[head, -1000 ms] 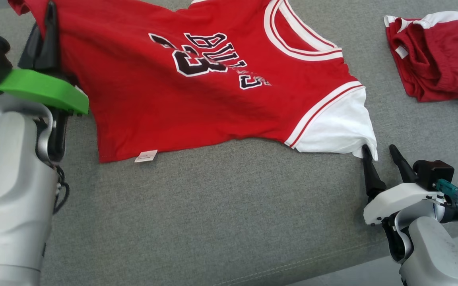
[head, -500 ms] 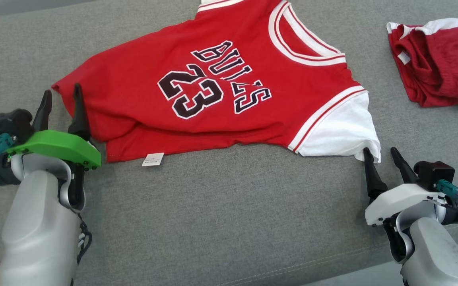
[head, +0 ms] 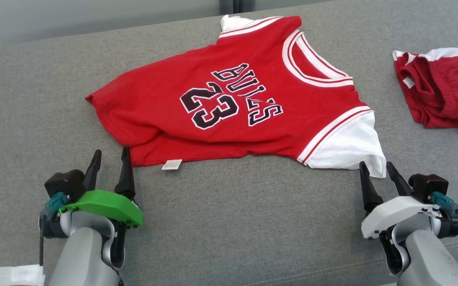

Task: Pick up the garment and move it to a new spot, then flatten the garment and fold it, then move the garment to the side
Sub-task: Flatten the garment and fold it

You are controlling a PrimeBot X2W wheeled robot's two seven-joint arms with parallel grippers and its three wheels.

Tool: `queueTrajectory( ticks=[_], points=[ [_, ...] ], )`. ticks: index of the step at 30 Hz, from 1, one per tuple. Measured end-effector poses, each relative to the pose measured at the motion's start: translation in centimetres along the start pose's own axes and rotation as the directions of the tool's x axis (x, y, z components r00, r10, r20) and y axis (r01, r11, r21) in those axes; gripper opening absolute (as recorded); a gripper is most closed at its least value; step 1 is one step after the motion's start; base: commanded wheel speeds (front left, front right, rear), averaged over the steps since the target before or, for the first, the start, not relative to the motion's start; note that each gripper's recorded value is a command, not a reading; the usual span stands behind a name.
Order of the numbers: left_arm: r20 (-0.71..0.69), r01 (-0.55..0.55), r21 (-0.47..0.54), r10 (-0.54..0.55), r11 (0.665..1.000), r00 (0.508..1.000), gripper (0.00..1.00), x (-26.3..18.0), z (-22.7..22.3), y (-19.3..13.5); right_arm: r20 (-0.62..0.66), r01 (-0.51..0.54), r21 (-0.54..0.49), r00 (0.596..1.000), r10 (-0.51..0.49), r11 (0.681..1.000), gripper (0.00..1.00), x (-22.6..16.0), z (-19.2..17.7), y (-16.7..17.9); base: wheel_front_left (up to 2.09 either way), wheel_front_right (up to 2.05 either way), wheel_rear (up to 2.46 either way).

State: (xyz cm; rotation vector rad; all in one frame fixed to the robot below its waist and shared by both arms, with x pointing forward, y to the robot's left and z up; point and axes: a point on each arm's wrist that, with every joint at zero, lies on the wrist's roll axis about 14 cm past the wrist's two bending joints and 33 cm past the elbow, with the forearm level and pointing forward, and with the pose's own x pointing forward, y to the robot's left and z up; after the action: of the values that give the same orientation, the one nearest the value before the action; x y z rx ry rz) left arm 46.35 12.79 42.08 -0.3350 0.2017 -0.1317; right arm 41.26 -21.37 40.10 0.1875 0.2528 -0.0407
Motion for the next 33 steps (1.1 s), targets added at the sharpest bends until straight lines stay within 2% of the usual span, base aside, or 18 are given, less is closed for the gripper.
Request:
queueTrajectory(
  ticks=[4,9,17,18,19,20,26,33],
  points=[
    [-0.052,0.022,-0.023,-0.023,0.999,0.998,1.00,-1.2,-1.8,-1.1,0.016,-0.013,0.000,1.000,0.013,1.000,1.00,-0.1,0.6,0.5,0.00,0.00,0.00],
    [-0.085,0.037,-0.040,-0.040,0.999,0.996,1.00,-0.9,-3.0,-1.8,0.019,0.011,-0.004,1.000,-0.011,1.000,1.00,-0.5,0.7,-0.5,0.00,0.00,0.00],
    [-0.137,0.032,-0.020,-0.035,0.999,0.990,1.00,0.0,-4.5,-1.4,0.034,0.059,-0.004,0.998,-0.059,0.998,1.00,-1.2,1.1,-2.3,0.00,0.00,0.00],
    [-0.144,0.038,-0.017,-0.040,0.999,0.989,0.78,0.1,-4.8,-1.5,0.036,0.064,-0.004,0.997,-0.064,0.998,1.00,-1.3,1.1,-2.5,0.00,0.00,0.00],
    [-0.152,0.044,-0.011,-0.045,0.999,0.987,0.27,0.2,-5.0,-1.7,0.037,0.071,-0.003,0.997,-0.070,0.998,1.00,-1.4,1.1,-2.7,0.00,0.00,0.00],
    [-0.160,0.049,0.000,-0.049,0.999,0.986,0.00,0.3,-5.2,-1.7,0.038,0.076,-0.003,0.996,-0.076,0.997,1.00,-1.4,1.2,-2.9,0.00,0.00,0.00],
    [-0.154,0.031,0.006,-0.030,1.000,0.988,0.00,0.4,-5.1,-1.1,0.046,0.095,0.001,0.994,-0.095,0.995,1.00,-1.6,1.4,-3.5,0.00,0.00,0.00],
    [-0.054,-0.049,0.001,0.049,0.999,0.997,0.00,-2.1,-2.5,1.4,0.044,0.085,0.013,0.995,-0.085,0.996,1.00,-1.7,1.1,-2.7,0.00,0.00,0.00]
  ],
)
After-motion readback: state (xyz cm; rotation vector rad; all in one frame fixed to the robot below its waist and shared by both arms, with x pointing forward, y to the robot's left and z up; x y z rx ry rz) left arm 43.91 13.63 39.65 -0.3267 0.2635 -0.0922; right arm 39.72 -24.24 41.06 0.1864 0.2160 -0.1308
